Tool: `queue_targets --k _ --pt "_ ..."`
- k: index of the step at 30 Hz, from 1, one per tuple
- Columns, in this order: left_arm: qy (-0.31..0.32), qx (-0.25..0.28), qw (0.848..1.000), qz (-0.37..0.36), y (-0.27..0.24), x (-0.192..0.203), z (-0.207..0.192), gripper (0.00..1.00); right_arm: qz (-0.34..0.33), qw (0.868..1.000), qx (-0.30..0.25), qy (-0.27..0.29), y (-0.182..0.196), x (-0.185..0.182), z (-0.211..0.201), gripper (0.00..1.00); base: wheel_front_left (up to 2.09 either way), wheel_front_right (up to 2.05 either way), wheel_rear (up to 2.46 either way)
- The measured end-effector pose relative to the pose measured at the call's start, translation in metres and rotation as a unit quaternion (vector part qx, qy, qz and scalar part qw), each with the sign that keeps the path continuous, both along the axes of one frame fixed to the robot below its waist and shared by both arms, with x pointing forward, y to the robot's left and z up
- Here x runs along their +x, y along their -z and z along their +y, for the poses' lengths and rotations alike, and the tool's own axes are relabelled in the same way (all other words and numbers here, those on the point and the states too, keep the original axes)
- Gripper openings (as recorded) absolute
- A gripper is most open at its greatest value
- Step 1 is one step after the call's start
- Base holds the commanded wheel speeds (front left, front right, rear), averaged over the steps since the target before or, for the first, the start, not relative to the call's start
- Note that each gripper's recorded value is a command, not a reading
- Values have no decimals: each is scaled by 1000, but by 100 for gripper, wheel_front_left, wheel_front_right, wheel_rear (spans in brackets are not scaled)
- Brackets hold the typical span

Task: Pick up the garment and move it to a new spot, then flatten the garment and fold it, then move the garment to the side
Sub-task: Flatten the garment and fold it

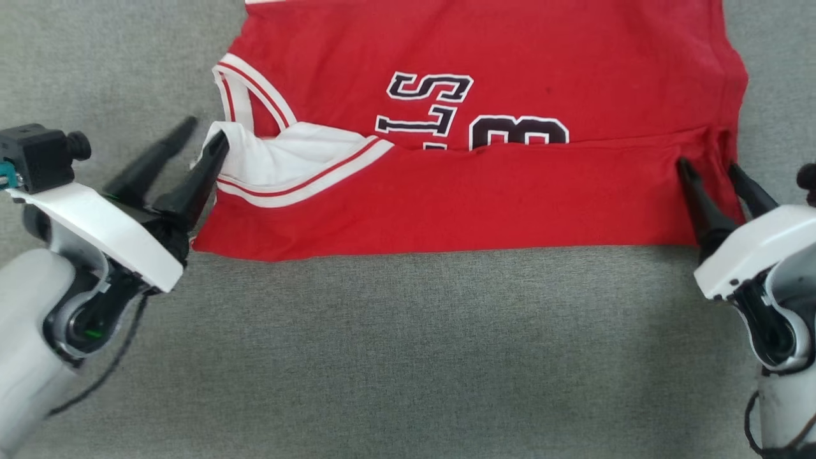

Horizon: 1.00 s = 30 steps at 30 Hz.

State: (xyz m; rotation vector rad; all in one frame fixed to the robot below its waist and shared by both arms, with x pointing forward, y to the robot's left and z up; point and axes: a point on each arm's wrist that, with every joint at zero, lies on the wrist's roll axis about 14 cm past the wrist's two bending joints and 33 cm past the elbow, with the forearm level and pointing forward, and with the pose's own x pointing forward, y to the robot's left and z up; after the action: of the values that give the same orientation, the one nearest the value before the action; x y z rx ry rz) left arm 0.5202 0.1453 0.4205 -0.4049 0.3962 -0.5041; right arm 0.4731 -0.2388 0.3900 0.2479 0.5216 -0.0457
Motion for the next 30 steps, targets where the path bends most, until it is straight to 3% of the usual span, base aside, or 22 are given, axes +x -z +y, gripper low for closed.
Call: queue_targets --k 3,9,16,22,28,30 --pt "29 62 997 -38 -12 -2 9 100 -12 1000 -7 5 -10 -6 -6 100 0 0 0" --pt "65 131 988 -54 -29 -14 25 100 -47 999 -16 12 -38 -14 -13 100 0 0 0" --pt "135 156 975 86 1 -62 17 100 -61 998 -13 13 -52 -25 -11 100 0 0 0" --pt "153 147 961 179 29 -76 9 100 -57 998 -2 18 -49 -30 -9 100 0 0 0" --pt "154 150 952 219 49 -66 7 100 -46 999 -5 30 -42 -35 -17 100 0 0 0" --pt "157 151 948 230 54 -64 6 75 -42 999 -7 33 -40 -36 -19 100 0 0 0"
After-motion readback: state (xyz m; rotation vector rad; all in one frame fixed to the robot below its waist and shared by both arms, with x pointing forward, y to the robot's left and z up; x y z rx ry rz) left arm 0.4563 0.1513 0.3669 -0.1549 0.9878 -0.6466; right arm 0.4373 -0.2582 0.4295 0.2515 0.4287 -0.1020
